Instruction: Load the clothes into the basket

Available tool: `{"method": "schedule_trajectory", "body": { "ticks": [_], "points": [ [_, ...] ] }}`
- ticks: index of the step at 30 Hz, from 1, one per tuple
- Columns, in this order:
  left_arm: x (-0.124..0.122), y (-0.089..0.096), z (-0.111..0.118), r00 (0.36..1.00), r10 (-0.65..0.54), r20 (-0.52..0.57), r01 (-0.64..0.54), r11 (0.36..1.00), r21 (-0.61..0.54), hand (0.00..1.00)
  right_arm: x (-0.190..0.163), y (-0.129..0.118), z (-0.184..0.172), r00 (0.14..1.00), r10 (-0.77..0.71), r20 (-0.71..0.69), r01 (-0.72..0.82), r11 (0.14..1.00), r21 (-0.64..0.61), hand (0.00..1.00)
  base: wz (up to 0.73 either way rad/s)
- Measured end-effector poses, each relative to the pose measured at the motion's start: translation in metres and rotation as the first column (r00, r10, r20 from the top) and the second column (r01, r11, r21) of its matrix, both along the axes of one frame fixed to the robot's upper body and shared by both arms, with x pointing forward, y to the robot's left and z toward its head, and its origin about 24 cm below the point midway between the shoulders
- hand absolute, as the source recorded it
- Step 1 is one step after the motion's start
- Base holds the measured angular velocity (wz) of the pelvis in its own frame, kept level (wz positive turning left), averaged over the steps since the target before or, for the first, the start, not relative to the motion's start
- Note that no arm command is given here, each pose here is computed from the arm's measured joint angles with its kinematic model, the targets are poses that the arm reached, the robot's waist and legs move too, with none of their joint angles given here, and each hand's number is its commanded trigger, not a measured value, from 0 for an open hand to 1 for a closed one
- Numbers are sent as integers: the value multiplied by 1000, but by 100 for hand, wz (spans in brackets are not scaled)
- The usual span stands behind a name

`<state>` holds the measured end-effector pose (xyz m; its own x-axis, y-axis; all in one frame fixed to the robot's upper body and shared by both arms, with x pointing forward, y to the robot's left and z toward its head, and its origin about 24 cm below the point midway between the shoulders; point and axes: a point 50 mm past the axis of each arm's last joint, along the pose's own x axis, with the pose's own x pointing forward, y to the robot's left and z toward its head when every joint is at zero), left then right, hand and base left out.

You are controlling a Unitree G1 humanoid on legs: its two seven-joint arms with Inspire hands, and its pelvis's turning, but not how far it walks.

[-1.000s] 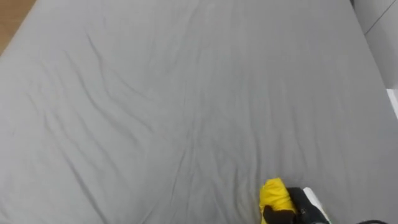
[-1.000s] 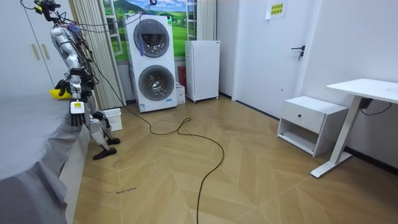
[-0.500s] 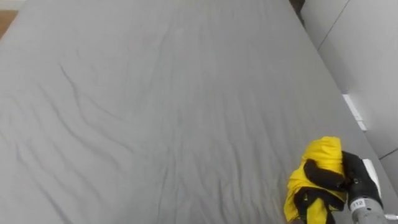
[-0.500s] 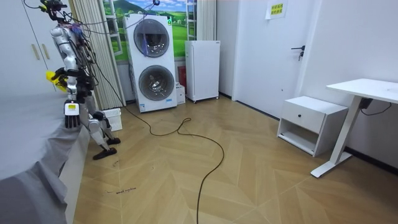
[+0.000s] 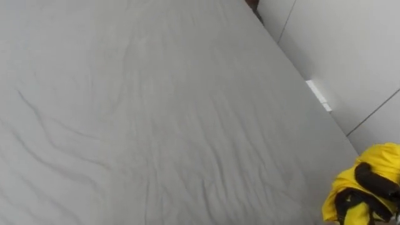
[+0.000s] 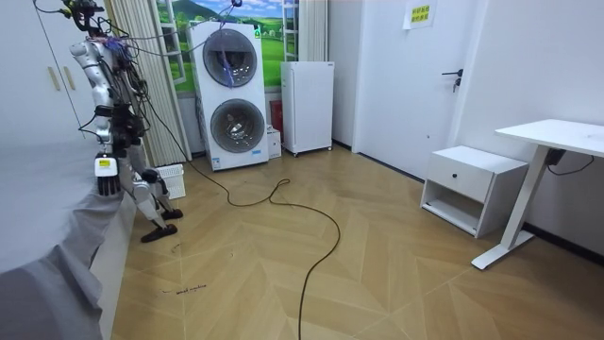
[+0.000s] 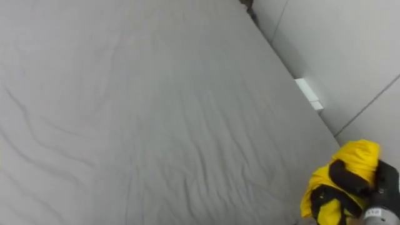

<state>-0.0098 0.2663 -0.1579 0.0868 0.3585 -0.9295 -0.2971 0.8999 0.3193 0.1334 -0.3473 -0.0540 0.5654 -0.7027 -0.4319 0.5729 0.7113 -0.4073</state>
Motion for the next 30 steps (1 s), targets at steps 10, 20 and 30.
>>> {"method": "schedule_trajectory", "body": {
  "ticks": [10,20,30],
  "points": [
    [15,-4,-2,999,-45,-15,44,999,-29,0,-6,-7,-25,985,-140,-101,153,979,132,100,-18],
    [58,-12,-4,988,-153,24,154,988,-33,0,10,-10,-31,968,-170,-184,193,975,112,100,-6],
    [96,-23,-1,979,-168,115,173,984,-36,0,39,2,-31,961,-215,-172,242,958,155,100,-2]
  ]
}}
